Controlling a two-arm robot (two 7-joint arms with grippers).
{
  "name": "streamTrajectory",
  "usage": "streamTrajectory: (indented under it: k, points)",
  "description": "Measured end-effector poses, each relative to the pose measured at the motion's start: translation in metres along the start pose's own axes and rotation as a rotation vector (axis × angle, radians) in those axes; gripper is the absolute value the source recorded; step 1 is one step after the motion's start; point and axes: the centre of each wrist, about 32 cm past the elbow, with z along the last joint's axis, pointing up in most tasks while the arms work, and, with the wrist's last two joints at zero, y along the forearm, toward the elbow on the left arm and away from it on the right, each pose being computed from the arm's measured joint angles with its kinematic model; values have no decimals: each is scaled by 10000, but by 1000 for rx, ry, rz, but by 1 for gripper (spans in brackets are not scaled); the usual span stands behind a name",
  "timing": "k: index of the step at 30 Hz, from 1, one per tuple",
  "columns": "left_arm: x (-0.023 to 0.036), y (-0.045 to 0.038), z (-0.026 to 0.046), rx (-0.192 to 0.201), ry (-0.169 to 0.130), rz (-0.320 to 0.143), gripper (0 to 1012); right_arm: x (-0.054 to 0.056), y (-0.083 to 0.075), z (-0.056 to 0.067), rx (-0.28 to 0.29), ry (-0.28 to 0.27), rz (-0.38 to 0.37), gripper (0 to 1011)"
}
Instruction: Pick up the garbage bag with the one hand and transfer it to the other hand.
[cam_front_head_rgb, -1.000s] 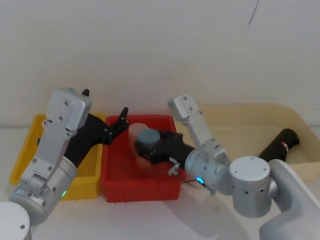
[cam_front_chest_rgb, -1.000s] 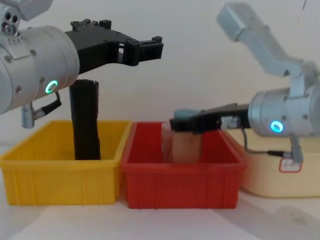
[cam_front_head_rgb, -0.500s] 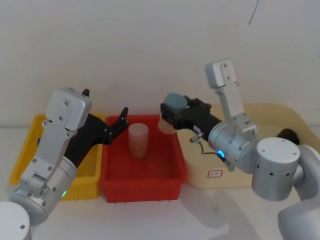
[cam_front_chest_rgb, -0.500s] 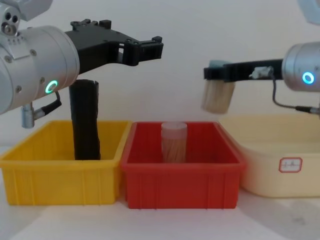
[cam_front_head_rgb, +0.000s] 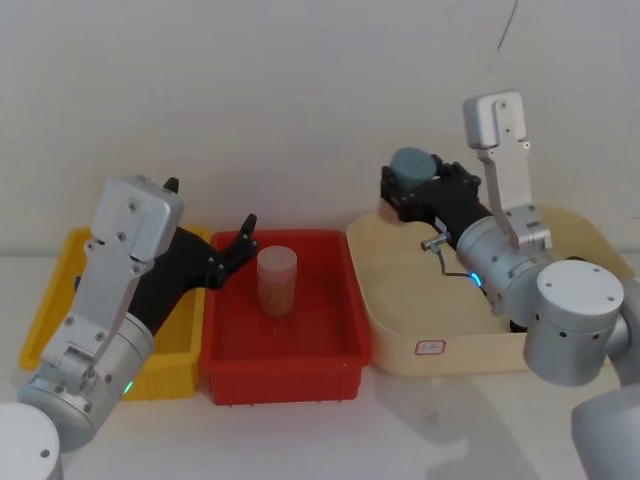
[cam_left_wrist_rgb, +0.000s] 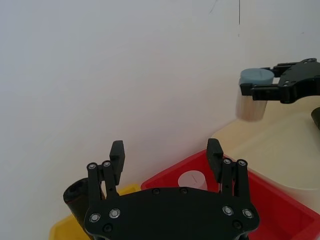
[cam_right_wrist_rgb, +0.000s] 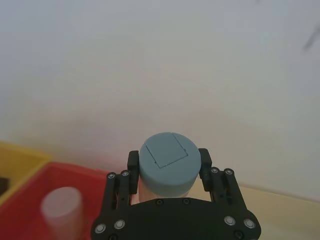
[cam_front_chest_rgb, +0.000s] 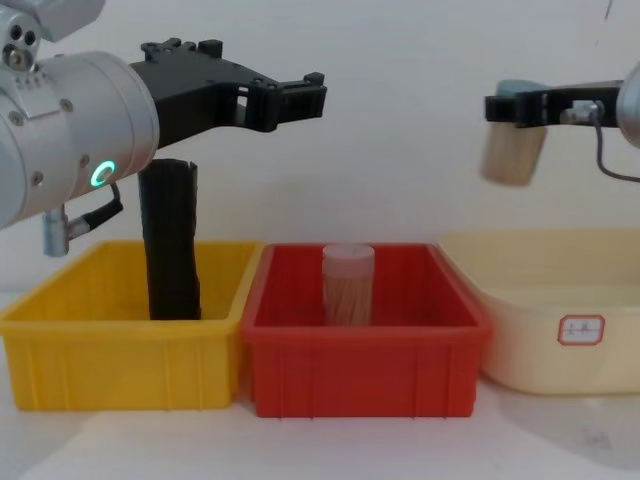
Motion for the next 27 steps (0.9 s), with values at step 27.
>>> streamTrajectory:
  k: [27]
  points:
    - [0, 0, 0, 0, 0, 0, 1001, 179, 153, -436, -154, -93, -219, 803]
